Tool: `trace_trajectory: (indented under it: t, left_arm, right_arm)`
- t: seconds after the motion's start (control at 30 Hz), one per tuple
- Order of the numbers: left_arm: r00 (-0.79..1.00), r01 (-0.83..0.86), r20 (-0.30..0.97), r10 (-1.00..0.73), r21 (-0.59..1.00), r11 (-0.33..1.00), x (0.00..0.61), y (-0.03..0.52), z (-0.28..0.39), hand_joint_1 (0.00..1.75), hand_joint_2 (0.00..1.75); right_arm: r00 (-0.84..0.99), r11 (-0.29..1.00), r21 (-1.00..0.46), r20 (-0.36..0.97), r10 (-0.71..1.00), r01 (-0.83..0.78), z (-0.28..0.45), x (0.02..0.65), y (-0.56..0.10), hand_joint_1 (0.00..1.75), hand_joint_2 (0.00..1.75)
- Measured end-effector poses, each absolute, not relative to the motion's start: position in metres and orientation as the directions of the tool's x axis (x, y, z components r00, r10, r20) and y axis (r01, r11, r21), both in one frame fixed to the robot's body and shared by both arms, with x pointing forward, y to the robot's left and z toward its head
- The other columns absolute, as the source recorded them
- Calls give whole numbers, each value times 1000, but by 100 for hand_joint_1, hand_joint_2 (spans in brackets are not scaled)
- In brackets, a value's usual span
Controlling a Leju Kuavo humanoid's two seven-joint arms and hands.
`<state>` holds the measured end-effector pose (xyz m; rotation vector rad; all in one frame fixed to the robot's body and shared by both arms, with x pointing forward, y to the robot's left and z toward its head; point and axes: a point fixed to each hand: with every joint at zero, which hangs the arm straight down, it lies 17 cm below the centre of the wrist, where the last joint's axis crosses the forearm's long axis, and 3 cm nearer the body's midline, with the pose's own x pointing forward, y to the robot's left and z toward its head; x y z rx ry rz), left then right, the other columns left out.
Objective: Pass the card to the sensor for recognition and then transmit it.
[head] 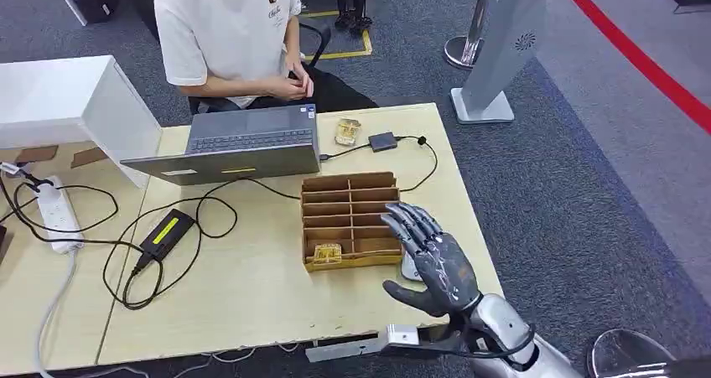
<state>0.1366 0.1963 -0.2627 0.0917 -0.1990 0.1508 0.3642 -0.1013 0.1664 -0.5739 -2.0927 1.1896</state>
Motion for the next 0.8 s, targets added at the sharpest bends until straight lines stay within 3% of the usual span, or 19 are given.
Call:
trace_trajectory:
  t: [0.8]
  left_arm:
    - [974, -144, 190, 127, 80, 986, 139, 196, -262, 0, 175]
  right_arm:
    - [-618, 541, -838, 461, 636, -68, 129, 364, -58, 0, 175]
